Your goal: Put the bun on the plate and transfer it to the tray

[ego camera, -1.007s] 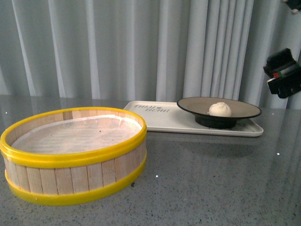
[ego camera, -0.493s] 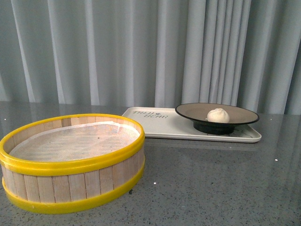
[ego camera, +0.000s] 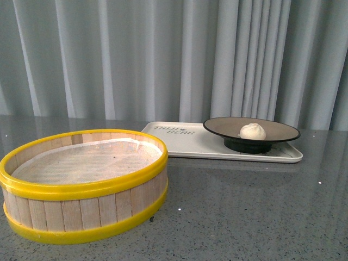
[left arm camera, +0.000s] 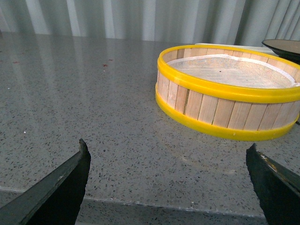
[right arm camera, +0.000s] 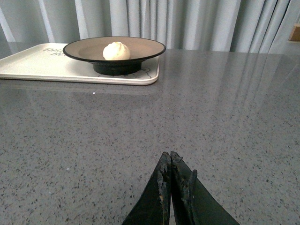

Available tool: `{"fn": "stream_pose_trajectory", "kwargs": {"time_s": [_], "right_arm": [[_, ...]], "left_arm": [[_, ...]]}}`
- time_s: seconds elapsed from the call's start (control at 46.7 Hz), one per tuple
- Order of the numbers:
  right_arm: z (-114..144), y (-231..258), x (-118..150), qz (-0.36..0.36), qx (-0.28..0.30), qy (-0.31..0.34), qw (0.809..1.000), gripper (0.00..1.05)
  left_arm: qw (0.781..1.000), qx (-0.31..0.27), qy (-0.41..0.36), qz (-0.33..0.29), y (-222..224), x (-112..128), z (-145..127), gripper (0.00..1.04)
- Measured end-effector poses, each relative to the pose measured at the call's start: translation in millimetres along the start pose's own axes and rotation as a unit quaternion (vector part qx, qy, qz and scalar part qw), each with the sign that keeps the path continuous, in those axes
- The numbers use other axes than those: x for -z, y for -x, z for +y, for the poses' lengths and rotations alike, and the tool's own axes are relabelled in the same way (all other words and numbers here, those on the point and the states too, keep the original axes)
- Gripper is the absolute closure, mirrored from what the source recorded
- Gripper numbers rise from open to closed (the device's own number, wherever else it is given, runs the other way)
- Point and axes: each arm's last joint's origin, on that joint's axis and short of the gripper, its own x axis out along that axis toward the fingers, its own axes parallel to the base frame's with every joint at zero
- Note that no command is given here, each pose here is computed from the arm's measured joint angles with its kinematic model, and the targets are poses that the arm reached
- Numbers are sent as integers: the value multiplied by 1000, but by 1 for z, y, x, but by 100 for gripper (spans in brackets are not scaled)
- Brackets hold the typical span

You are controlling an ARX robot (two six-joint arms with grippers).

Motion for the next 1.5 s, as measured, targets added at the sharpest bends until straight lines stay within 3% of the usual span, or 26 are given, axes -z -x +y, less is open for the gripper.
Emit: {"fn": "stream_pose_trajectory", "kwargs": {"time_s": [0.364, 1.5], "right_arm": [[0, 21, 15, -1, 0, 0, 1000, 103], [0, 57, 14, -8, -1, 0, 1000, 103]], "left_arm": [[1000, 0, 0, 0, 0, 0, 0, 7], [1000, 0, 0, 0, 0, 0, 0, 7]]}}
